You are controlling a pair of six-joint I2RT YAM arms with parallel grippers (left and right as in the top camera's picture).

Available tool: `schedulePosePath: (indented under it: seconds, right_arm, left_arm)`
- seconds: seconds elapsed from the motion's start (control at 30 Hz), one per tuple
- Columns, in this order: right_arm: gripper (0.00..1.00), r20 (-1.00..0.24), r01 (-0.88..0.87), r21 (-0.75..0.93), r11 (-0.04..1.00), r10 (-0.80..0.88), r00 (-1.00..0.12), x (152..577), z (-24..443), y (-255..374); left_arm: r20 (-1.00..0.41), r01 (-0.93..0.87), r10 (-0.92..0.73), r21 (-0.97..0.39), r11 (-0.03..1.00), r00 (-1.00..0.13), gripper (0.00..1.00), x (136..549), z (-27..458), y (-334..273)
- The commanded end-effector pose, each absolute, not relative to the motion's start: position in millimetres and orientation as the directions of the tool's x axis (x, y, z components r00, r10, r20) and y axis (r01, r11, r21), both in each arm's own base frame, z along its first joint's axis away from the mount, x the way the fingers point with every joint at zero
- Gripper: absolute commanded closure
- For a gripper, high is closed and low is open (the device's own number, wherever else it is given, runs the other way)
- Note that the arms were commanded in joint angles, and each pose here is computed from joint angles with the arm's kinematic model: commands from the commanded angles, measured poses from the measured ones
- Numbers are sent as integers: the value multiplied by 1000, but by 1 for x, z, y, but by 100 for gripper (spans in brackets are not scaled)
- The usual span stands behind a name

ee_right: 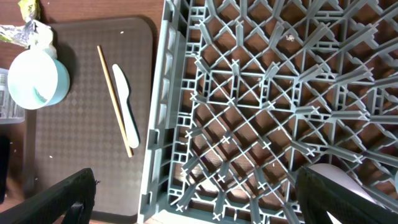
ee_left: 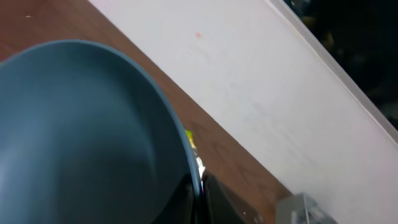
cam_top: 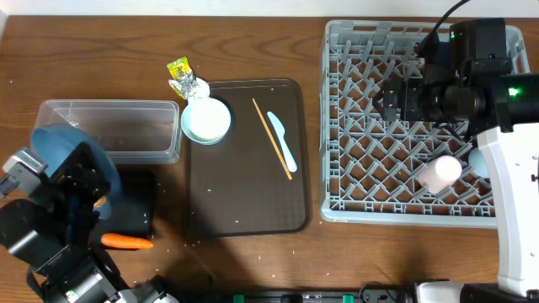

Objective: Sort waste into correct bins and load items into the dishwasher rack

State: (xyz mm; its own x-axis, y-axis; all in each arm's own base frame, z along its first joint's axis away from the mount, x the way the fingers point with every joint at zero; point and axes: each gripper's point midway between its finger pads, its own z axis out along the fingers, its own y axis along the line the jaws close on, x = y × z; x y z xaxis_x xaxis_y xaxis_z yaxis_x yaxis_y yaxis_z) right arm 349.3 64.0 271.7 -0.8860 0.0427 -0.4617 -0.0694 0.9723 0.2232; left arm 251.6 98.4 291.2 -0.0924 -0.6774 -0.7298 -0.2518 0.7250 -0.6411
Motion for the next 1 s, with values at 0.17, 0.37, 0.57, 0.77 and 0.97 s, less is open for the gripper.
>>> schedulePosePath:
  seconds: [0.17, 0.37, 0.57, 0.77, 0.97]
  right_arm:
    - [5, -461, -85, 217, 972, 25, -887, 349, 271, 67]
    - [5, -463, -86, 217, 972, 25, -886, 349, 271, 67]
    - [5, -461, -85, 217, 972, 25, -887, 349, 271, 67]
    - [5, -462, -85, 217, 972, 25, -887, 349, 271, 67]
    - [5, -460, -85, 217, 972, 25, -888, 348, 271, 67]
  left_arm:
    - [-545, -577, -835, -708, 407, 79, 94, 217, 244, 136]
    - [-550, -565, -823, -728, 388, 144, 94, 212, 255, 146]
    - [-635, -379, -769, -731, 567, 74, 93, 233, 293, 128]
    - [-679, -280, -733, -711, 645, 35, 94, 239, 309, 114]
    - [-769, -343, -640, -601, 722, -1, 94, 239, 297, 125]
